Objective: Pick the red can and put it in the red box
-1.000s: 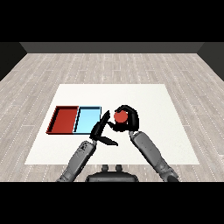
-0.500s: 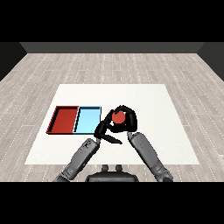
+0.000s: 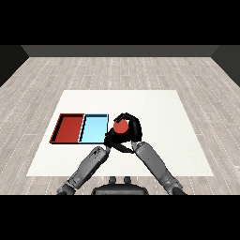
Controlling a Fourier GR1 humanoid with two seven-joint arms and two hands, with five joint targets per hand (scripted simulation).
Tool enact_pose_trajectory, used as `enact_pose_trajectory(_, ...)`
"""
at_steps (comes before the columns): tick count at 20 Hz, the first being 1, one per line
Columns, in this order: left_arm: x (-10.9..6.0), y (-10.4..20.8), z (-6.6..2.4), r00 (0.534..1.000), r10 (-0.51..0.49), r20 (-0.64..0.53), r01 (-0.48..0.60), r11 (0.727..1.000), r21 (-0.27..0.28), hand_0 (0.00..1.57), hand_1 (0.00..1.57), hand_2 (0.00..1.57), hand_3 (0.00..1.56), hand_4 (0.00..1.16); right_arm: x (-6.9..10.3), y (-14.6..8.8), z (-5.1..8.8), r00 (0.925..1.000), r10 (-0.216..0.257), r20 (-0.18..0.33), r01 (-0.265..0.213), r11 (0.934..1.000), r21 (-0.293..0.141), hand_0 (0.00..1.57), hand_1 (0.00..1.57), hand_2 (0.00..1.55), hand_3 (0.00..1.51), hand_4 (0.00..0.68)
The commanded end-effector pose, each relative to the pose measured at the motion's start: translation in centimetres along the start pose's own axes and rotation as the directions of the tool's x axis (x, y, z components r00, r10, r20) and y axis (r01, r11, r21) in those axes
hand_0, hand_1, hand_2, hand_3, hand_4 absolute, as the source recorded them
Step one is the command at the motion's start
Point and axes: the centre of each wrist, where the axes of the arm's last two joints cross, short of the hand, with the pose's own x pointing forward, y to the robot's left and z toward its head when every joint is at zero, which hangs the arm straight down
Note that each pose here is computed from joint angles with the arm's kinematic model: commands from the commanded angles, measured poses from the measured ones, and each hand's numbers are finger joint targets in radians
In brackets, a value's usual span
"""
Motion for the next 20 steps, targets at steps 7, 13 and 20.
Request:
enact_pose_trajectory(7, 1.1, 0.3, 0.73, 0.999, 0.018, 0.042, -0.023, 0.994, 0.11, 0.0, 0.0, 0.0, 0.0, 0.0, 1.1, 2.1, 1.1, 0.9994, -0.033, 0.002, 0.033, 0.999, 0.029, 1.57, 1.57, 1.48, 1.4, 0.657)
enact_pose_trajectory(13, -0.1, 0.3, -0.79, 1.0, -0.006, -0.02, 0.011, 0.965, 0.263, 1.57, 1.57, 1.57, 1.52, 1.12, -0.3, 1.3, 2.0, 0.9981, -0.061, 0.013, 0.061, 0.9982, 0.004, 1.57, 1.57, 1.47, 1.4, 0.626)
enact_pose_trajectory(20, -0.5, -1.3, -0.72, 0.999, -0.039, -0.034, 0.046, 0.965, 0.26, 1.57, 1.57, 1.57, 1.5, 1.12, 1.0, 0.5, 0.7, 0.9987, -0.051, -0.003, 0.051, 0.9987, 0.006, 1.57, 1.57, 1.47, 1.4, 0.635)
